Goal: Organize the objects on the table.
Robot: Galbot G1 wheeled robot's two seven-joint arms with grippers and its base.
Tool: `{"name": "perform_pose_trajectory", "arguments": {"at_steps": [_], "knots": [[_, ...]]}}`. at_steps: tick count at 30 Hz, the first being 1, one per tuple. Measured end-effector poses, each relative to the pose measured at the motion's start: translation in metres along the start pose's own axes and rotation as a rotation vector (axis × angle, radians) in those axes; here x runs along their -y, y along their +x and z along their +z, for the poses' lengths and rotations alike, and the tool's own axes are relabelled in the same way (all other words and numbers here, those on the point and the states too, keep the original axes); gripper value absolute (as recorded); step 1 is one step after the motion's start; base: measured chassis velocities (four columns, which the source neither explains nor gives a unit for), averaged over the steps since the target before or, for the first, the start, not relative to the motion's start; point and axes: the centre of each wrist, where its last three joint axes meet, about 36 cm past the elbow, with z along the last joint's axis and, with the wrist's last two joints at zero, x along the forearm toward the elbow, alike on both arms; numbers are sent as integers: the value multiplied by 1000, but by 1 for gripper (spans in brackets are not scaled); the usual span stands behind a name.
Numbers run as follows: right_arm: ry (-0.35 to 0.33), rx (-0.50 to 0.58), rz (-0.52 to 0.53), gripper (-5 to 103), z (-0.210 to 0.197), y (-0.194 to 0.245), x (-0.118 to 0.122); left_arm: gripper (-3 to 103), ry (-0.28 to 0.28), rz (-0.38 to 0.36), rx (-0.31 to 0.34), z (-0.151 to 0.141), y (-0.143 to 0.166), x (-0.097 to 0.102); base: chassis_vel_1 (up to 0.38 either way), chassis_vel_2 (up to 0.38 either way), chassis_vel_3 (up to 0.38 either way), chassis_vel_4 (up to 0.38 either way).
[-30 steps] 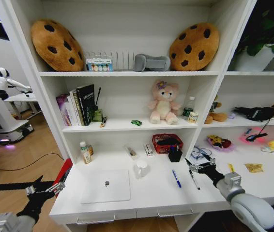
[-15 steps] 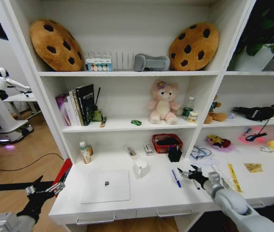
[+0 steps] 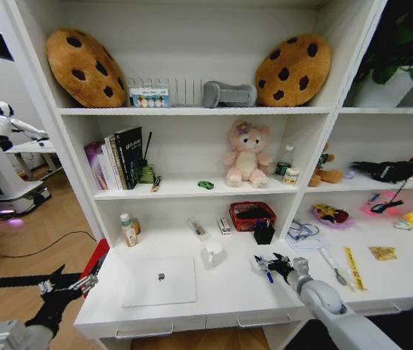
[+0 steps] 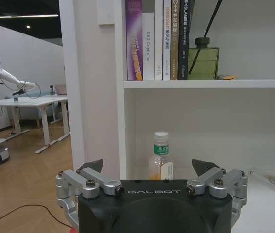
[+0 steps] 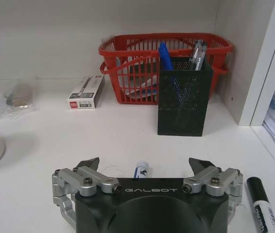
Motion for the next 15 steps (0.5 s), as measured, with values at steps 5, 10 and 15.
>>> {"name": "perform_pose_trajectory", "arguments": {"at_steps": [5,10,15], "knots": [[-75,-12,11,100,0,-12,-1,100,0,0,0,0,0,0,0,0,0,0],[-114,-13,10,100,-14,-16,-2,100,0,0,0,0,0,0,0,0,0,0],[-124,-46,12,84,-5,-14,-13,100,0,0,0,0,0,0,0,0,0,0]]}}
